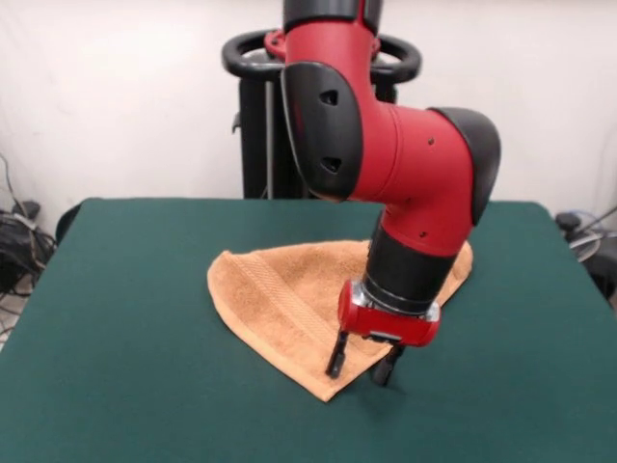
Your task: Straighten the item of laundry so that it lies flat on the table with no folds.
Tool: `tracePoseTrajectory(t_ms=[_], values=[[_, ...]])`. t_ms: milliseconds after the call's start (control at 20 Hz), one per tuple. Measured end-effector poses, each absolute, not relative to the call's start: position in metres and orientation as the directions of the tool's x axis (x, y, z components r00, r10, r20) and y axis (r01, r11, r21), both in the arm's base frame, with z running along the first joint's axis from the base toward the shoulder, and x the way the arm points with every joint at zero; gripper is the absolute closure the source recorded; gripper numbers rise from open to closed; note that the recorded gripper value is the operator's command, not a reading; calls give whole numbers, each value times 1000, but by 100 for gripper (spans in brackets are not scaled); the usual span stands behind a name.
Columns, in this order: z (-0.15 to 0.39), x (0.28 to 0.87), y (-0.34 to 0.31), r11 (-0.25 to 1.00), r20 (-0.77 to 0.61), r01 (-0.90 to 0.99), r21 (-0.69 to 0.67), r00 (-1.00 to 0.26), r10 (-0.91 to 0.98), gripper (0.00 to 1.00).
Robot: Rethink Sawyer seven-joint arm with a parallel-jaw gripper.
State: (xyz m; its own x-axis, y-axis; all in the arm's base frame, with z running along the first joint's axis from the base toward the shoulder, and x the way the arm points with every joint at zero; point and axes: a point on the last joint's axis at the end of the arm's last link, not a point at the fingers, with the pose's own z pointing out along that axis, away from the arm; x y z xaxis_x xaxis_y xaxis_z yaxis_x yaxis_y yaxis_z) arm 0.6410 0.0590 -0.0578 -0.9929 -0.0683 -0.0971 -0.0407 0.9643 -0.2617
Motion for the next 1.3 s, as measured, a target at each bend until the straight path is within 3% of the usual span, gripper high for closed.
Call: tracePoseTrajectory(t_ms=[600,1300], values=[[-55,641,53,972,-75,-12,-235,-997,-31,0],[-43,632,-16,964,-76,28,-263,-997,9,0]])
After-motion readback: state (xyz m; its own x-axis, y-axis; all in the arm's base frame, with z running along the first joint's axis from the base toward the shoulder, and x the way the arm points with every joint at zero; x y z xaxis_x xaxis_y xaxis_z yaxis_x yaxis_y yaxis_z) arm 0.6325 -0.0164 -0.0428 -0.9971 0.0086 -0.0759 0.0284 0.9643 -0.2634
